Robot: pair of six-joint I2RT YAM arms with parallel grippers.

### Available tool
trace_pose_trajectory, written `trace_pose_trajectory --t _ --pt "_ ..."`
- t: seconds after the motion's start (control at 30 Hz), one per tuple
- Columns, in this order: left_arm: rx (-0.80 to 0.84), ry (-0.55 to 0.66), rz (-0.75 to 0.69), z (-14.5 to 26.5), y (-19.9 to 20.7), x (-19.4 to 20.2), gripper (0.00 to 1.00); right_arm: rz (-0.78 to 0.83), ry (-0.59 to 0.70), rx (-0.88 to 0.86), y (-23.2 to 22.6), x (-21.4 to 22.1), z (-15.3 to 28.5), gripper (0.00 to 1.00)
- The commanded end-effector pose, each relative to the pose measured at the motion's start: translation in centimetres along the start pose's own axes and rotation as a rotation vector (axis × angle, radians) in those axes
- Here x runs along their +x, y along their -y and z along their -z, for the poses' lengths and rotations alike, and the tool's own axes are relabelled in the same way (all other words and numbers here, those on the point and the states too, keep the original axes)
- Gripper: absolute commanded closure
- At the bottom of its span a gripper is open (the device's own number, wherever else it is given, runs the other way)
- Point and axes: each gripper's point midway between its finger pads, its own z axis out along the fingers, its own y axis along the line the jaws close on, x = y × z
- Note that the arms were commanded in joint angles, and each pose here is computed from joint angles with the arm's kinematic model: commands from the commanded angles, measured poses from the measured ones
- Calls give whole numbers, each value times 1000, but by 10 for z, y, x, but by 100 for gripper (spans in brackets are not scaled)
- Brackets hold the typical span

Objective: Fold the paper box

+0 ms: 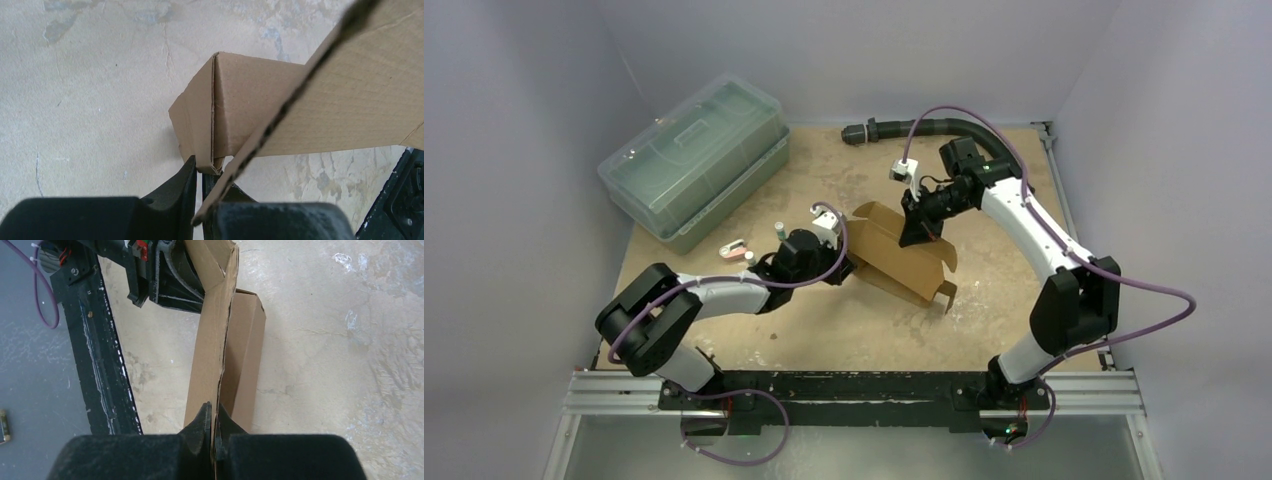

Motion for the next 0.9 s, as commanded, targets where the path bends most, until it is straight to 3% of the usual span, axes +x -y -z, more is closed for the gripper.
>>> trace_pose_trajectory --t 0.0,0.2,0.43,0.67,0.87 --pt "87 4 27 7 33 -31 94 -1 7 9 10 -1 -9 100" --pt "57 3 25 11 29 -30 87 1 11 -7 7 0 -11 100" --pt "59 21 19 13 28 -30 67 21 2 -18 5 7 -12 100" --pt "82 74 -14 26 28 -30 59 57 11 3 4 6 -9 100" --pt "131 137 -122 46 27 -23 56 52 8 19 6 8 -8 100"
